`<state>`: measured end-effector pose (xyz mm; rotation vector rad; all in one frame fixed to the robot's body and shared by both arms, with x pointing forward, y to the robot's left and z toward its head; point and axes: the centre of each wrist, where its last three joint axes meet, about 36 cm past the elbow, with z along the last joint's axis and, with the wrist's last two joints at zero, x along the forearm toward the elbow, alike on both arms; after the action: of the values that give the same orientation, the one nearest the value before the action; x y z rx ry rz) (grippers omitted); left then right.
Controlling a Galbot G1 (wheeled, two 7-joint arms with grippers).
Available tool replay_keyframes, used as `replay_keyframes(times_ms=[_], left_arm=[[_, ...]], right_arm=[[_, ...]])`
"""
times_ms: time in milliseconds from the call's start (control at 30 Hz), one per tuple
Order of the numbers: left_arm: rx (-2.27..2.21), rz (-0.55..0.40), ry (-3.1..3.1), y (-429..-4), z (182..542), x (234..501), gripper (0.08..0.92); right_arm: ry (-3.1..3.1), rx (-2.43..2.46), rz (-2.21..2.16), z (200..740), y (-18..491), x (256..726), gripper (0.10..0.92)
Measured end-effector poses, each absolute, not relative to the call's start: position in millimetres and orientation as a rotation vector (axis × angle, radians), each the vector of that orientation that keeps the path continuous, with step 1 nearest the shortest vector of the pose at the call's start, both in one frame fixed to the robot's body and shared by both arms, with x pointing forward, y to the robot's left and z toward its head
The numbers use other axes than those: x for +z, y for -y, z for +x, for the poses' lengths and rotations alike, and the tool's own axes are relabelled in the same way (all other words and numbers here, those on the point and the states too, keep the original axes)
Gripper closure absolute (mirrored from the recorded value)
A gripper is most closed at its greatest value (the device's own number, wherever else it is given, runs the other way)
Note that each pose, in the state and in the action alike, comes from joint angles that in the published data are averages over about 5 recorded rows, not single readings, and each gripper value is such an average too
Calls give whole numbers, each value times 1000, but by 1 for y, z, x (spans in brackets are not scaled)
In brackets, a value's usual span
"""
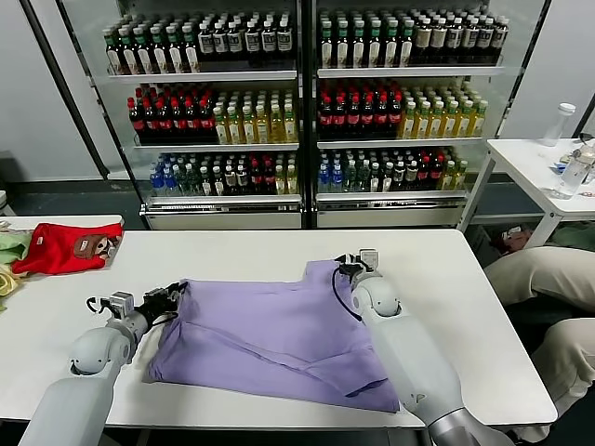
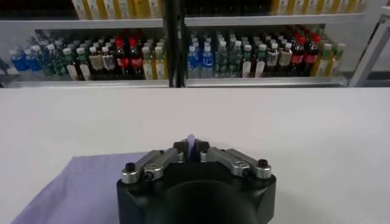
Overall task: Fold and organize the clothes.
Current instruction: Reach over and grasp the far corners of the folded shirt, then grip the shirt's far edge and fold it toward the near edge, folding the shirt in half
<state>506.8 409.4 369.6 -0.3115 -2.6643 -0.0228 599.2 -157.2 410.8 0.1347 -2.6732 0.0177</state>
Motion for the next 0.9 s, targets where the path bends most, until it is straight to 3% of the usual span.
replay_keyframes(times_ms=[433, 900], left_arm=[[28, -336, 2775, -407, 464, 393, 914], [43, -337, 2794, -403, 406, 379, 914]], right_arm=[[2781, 11, 185, 506, 196, 448, 899], [2765, 24, 260, 405, 211, 454, 899]])
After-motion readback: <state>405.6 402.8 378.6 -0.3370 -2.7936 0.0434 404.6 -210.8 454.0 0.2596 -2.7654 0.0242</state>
